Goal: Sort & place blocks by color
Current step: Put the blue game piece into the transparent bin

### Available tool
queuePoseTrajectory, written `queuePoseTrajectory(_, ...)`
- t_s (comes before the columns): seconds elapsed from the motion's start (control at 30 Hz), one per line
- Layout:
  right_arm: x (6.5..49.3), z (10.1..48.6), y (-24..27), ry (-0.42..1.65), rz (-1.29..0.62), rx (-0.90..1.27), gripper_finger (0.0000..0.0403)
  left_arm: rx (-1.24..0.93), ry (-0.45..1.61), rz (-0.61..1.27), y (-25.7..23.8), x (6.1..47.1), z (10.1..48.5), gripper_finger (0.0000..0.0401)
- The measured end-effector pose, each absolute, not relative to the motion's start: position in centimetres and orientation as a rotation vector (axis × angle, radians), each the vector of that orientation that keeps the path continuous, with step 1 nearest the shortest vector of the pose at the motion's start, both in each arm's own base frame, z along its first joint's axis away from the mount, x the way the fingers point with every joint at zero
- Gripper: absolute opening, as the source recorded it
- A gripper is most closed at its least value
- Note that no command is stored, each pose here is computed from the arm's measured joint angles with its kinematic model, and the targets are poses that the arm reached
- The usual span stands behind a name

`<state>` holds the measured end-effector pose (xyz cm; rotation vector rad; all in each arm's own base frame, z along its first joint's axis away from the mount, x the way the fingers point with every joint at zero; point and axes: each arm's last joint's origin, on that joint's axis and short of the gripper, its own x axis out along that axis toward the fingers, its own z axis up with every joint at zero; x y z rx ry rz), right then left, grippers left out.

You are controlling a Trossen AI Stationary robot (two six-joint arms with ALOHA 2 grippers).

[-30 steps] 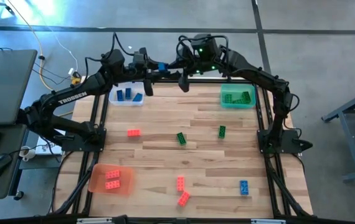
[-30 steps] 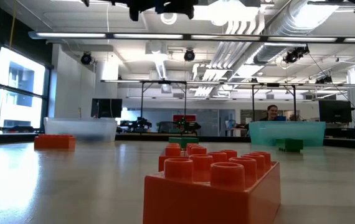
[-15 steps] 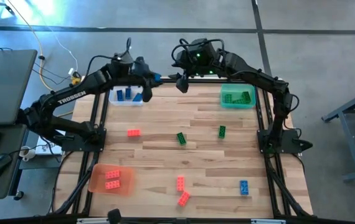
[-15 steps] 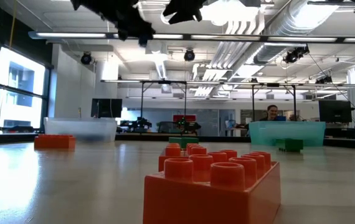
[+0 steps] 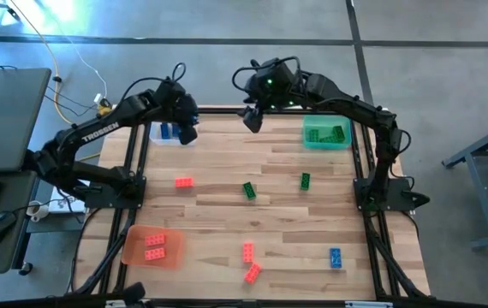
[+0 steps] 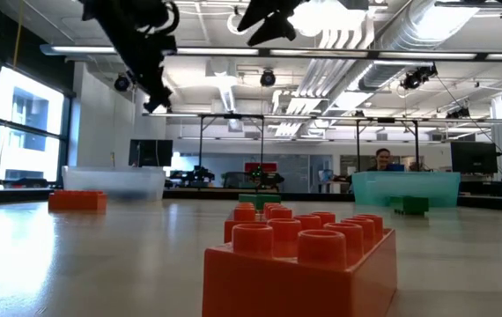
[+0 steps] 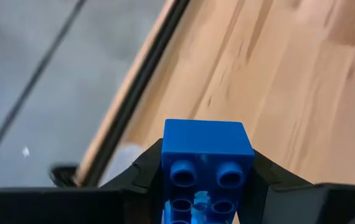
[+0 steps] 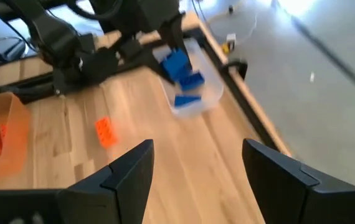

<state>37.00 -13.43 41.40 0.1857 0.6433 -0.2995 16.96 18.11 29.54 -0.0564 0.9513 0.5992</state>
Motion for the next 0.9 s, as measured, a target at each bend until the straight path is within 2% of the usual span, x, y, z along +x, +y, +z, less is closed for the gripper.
queuePoseTrajectory(0.27, 36.3, 40.5, -13.1, 0.746, -0.342, 0.322, 0.0232, -0.203, 1.025, 0.663, 18.5, 15.3, 25.3, 0.0109)
queuePoseTrajectory(0.53, 36.3, 40.1, -11.8, 0.798, -0.344, 0.379, 0.0232, -0.289, 1.060, 0.779, 20.0, 14.4, 23.6, 0.0109)
queuePoseTrajectory(0.9, 35.2, 38.8, -9.0, 1.003, -0.512, 0.433, 0.0232, -0.394, 1.204, 0.795, 22.4, 14.5, 19.6, 0.0109)
